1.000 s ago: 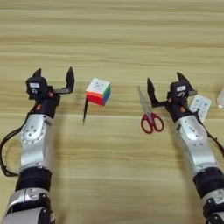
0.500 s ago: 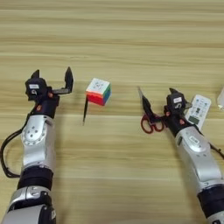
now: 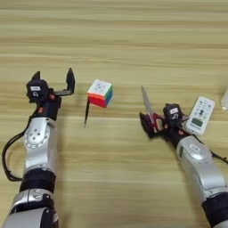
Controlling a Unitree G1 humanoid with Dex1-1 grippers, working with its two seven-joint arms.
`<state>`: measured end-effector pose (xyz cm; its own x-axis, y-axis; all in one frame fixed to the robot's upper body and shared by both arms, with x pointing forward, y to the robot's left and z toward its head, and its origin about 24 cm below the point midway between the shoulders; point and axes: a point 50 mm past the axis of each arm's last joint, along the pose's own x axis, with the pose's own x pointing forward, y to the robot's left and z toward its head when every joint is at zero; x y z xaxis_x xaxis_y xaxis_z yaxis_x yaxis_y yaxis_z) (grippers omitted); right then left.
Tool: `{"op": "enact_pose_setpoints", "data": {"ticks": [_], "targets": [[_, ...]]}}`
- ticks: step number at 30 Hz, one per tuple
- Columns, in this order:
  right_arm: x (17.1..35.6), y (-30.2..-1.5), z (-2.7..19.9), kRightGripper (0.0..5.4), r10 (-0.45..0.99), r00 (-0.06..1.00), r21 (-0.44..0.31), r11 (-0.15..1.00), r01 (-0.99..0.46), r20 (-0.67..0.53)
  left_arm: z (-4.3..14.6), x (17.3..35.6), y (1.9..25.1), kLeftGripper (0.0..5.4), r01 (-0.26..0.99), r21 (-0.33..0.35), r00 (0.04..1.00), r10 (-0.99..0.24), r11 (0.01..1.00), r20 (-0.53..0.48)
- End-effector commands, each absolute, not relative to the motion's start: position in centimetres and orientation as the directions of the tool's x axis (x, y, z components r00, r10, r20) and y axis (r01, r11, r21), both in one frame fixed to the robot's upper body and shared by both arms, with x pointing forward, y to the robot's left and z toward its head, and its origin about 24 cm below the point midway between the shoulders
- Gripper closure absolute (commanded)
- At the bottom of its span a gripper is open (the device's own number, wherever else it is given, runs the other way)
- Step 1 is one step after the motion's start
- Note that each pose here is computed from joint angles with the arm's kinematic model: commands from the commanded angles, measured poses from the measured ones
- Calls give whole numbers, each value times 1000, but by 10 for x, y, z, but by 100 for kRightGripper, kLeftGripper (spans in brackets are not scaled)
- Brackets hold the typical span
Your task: Move the objects on the table
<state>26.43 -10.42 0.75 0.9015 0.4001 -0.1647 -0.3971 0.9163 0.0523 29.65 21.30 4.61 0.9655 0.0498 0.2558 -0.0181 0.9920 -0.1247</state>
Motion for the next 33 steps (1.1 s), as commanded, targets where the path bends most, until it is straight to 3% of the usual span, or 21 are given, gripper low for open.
{"op": "enact_pose_setpoints", "data": {"ticks": [1,17,33], "targets": [[257,-104,-3,0,407,884,80,913,-399,-230,49,300,210,2,-15,-122,963,47,992,265],[254,-102,9,0,435,880,215,893,-395,-192,45,301,209,2,-15,-119,968,45,993,249],[245,-91,10,0,508,836,208,858,-469,-207,43,302,208,2,-16,-121,969,45,993,242]]}}
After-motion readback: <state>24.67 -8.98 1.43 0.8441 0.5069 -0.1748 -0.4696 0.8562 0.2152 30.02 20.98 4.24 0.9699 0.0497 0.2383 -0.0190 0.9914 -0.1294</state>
